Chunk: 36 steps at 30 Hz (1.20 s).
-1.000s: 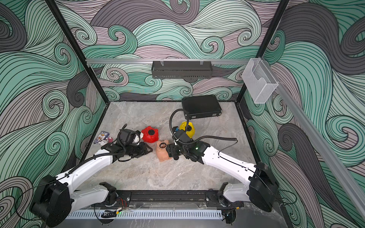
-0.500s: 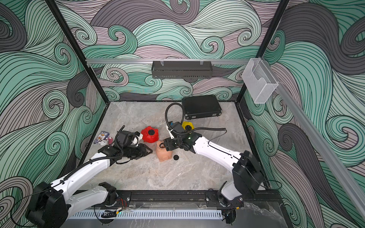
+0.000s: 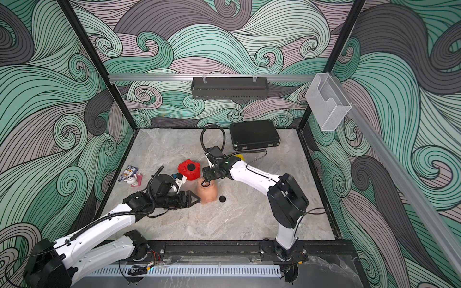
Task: Close piggy banks
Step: Adjust the piggy bank at the center of the board.
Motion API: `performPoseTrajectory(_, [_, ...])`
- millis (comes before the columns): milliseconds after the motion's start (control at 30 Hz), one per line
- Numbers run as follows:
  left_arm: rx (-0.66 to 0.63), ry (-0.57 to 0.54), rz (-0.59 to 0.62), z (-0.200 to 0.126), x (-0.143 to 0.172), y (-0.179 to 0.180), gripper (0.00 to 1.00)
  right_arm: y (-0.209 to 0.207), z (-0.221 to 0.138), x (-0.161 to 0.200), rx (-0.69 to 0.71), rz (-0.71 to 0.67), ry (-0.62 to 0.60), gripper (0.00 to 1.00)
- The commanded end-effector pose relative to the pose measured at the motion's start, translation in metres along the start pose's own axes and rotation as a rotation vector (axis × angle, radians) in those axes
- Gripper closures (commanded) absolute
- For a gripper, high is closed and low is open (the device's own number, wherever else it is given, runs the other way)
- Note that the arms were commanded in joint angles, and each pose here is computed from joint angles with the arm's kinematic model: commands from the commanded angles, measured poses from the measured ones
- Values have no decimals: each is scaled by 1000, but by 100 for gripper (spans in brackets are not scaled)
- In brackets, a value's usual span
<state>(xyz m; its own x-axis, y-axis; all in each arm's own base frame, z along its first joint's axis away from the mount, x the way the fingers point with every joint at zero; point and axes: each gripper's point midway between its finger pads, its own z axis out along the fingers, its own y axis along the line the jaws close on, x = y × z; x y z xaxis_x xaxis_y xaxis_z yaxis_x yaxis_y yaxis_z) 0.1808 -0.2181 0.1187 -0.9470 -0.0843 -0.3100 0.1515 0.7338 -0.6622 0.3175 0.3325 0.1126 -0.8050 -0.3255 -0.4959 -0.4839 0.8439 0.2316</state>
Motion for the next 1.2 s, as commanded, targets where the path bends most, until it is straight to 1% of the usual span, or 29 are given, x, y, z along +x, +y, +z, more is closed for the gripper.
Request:
performPoseTrajectory(0, [-53,-49,3,5,-7,2,9,-5,1,-2,34,-8,13,33])
performPoseTrajectory(67, [-93,-51,21,7,-7,2,3,-6,2,-2,37,-6,19,33])
performPoseTrajectory(133, [-117,-52,42,10,-9,-1,1,-6,4,-1,38,-6,23,33])
performPoseTrajectory(433, [-191,-37,114,31,-14,-12,1,-10,11,5,56,-7,48,34])
performPoseTrajectory(667, [-254,-13,142,49,-17,-8,2,-13,13,6,68,-4,54,34])
performPoseTrajectory(833, [-291,-27,150,53,-21,-3,1,-15,14,9,76,-6,61,35])
performPoseTrajectory(1033, [-304,-7,154,61,-19,-1,2,-18,15,12,90,-10,69,35])
performPoseTrajectory(1167, [-341,2,151,63,-17,7,5,-24,12,12,119,-4,67,35])
